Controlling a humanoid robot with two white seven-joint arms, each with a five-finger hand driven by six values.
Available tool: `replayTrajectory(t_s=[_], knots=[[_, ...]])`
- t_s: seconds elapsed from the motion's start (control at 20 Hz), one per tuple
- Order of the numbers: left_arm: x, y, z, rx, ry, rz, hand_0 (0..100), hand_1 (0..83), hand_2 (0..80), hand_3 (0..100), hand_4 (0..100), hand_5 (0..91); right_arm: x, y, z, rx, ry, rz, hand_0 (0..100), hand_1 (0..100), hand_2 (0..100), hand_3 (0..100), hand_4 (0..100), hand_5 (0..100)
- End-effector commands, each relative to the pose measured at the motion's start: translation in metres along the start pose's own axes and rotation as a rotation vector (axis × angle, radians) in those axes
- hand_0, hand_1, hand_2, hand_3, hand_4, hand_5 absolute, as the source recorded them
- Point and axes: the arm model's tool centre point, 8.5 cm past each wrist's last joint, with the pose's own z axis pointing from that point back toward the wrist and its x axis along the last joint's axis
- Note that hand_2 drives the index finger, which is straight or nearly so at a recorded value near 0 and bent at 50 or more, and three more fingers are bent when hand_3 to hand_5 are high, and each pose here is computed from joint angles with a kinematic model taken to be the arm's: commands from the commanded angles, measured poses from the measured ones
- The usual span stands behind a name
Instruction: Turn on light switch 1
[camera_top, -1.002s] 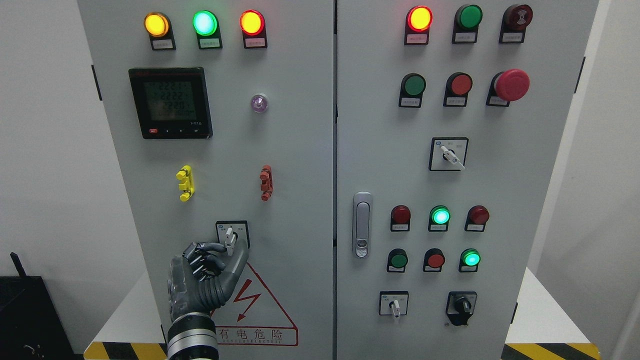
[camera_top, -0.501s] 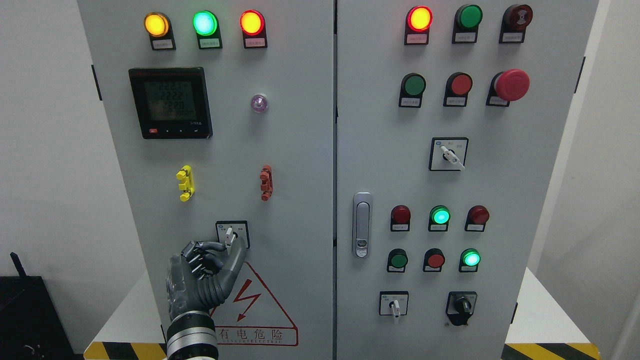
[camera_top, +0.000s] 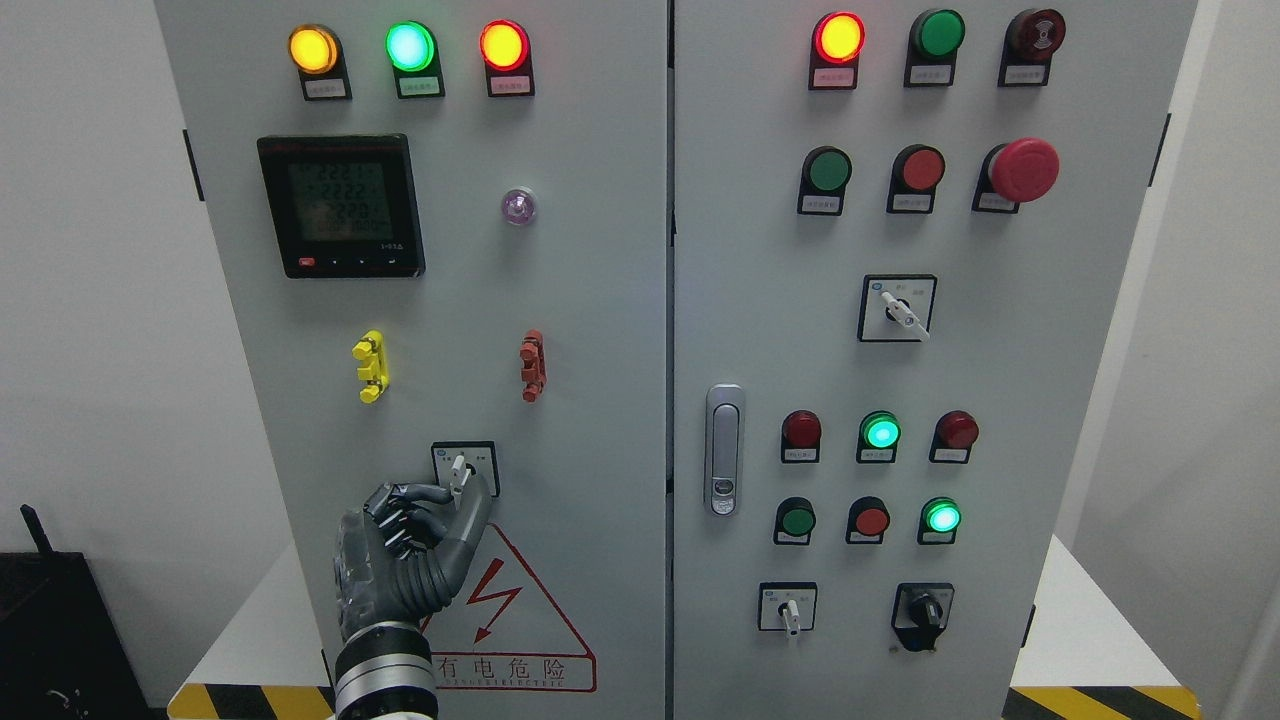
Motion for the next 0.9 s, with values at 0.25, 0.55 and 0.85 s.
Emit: replayTrajectory(t_s=[0.25,0.55,0.85], knots=[[-0.001,-0.0014,-0.0019,0.001,0.013,-0.013,19,71.6,60.7,92,90,80.2,-0.0003,0.0001,0.0,0.001,0.002,-0.024,0,0,0,0,0,0],[-0.0005,-0.0022,-0.0019,-0.002,0.014,-0.011,20,71.3,61.1,92,90,80.2,-0.0003,0.0001,0.0,0.001,0.002,-0.024,0,0,0,0,0,0],[0.0008,-0.0029,-0.0022,-0.003,0.01,-0.01,20,71.0,61.2,92,91,80.3,-0.0003,0.0001,0.0,0.001,0.002,-0.024,0,0,0,0,0,0]])
